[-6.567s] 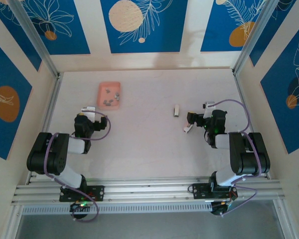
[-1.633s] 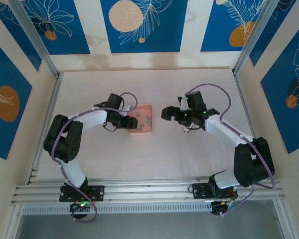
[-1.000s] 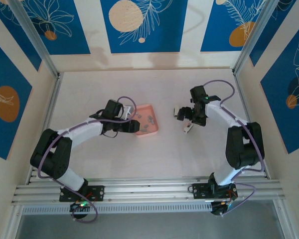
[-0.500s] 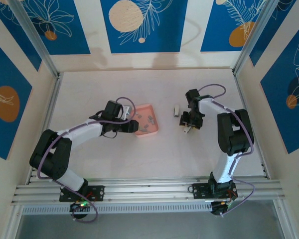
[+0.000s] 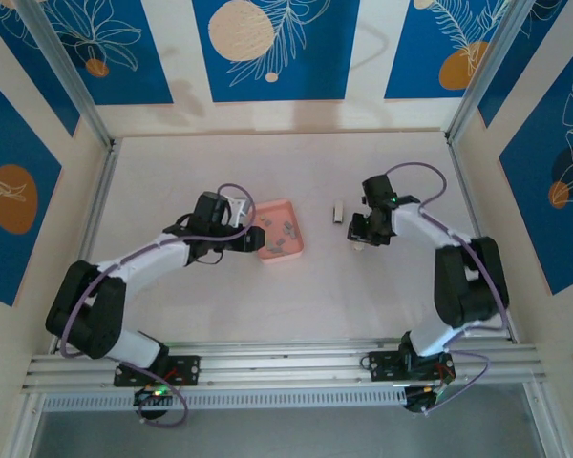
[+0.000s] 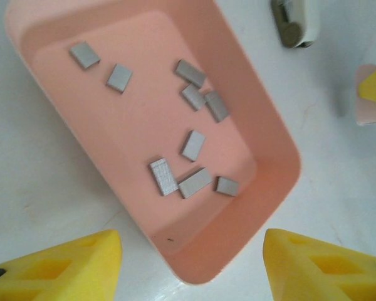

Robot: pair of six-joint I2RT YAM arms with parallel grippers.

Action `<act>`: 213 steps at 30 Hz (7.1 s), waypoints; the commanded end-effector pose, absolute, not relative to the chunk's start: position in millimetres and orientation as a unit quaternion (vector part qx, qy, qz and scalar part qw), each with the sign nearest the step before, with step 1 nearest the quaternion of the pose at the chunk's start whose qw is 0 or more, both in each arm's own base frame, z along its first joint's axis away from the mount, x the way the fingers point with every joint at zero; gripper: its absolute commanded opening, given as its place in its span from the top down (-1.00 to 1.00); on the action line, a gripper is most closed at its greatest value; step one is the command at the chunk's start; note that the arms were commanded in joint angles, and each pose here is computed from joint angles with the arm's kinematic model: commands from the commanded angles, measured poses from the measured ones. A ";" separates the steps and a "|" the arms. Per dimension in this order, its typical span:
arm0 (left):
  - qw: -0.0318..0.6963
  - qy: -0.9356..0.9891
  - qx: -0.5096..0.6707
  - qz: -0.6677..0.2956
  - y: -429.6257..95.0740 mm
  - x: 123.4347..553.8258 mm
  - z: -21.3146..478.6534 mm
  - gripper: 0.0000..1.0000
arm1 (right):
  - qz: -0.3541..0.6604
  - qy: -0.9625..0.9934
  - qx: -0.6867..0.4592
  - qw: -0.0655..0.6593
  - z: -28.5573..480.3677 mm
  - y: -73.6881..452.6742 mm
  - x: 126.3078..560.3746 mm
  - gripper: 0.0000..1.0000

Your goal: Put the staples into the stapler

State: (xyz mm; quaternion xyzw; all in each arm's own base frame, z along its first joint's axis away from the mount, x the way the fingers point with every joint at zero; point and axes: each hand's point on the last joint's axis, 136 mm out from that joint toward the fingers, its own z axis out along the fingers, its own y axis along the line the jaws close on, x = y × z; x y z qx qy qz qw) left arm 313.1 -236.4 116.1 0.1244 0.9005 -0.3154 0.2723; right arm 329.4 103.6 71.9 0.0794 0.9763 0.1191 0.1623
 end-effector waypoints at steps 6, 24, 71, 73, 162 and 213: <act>0.375 0.814 0.186 -0.402 -271.4 286.1 175.8 -0.13 | 0.405 0.853 0.057 0.323 163.4 190.1 318.8 0.38; 0.498 0.685 0.315 -0.429 -316.9 220.1 199.0 -0.14 | 0.499 0.784 0.023 0.368 211.2 260.5 261.7 0.37; 0.512 0.683 0.299 -0.426 -330.7 224.7 203.9 0.76 | 0.527 0.756 -0.036 0.387 240.0 279.7 236.2 0.23; 0.512 0.688 0.297 -0.421 -328.2 226.1 203.0 0.78 | 0.524 0.757 -0.038 0.388 239.1 278.9 236.6 0.17; 0.522 0.477 0.569 -0.420 -314.2 145.3 227.8 0.99 | 0.399 0.479 -0.679 0.388 218.6 264.7 144.1 0.16; 0.516 0.541 0.570 -0.341 -304.0 166.3 207.2 -0.02 | 0.197 0.595 -0.684 0.372 173.6 262.9 182.5 0.67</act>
